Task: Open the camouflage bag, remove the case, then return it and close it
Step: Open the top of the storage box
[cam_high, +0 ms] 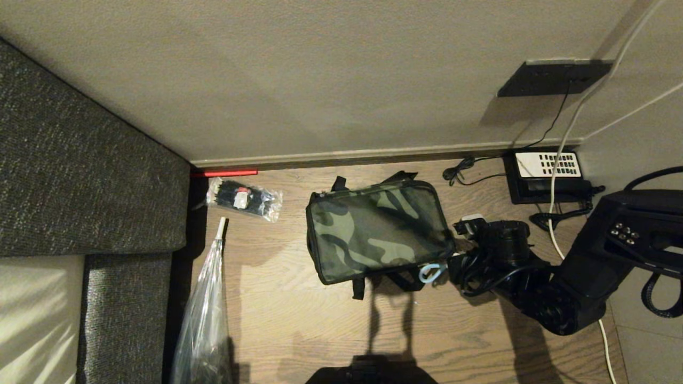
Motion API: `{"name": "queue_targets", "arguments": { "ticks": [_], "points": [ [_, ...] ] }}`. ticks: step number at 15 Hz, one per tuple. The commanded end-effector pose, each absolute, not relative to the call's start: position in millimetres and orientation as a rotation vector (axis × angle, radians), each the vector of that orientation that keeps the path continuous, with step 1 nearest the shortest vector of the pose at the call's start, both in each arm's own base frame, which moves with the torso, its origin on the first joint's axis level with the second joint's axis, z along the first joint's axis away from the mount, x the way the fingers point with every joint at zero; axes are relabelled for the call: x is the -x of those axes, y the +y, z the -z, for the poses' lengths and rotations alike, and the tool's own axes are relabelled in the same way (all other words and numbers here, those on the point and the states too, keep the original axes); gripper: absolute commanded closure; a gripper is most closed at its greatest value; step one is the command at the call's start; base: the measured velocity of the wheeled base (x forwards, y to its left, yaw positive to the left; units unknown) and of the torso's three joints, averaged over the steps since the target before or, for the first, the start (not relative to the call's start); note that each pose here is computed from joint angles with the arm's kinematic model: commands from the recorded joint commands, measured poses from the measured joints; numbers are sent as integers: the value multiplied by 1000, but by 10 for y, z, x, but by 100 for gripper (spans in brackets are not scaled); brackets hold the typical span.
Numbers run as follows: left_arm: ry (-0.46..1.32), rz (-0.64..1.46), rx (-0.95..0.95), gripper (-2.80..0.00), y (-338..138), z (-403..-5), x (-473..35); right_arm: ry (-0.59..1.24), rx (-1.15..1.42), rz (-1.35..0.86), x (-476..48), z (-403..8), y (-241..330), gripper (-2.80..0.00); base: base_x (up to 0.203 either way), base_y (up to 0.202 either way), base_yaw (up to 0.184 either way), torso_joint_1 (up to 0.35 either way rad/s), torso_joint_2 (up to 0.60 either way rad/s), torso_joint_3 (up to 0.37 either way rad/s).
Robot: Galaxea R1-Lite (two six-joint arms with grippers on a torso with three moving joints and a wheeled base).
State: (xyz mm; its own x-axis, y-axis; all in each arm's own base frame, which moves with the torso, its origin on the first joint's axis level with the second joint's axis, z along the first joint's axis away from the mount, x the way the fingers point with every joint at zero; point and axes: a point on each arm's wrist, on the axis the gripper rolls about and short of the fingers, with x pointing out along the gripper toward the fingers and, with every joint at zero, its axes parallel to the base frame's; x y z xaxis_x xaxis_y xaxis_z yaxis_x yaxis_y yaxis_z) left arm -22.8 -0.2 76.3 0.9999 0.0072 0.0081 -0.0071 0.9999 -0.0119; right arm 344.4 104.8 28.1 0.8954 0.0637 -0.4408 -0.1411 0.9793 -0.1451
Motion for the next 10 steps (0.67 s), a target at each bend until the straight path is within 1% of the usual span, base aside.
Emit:
{"name": "queue_targets", "arguments": {
  "ticks": [1,5,6,10],
  "points": [
    [-6,-8,12,0,-2,-758,227,453,176,-107,-3434,-260,1049,0,0,0,0,0,0,0],
    [-8,-8,12,0,-2,-760,227,459,172,-105,-3440,-238,1051,0,0,0,0,0,0,0],
    [-7,-8,12,0,-2,-759,227,466,171,-104,-3435,-220,1045,-280,0,0,0,0,0,0],
    [-8,-8,12,0,-2,-760,227,468,168,-103,-3442,-209,1047,-280,0,0,0,0,0,0]
  ]
}}
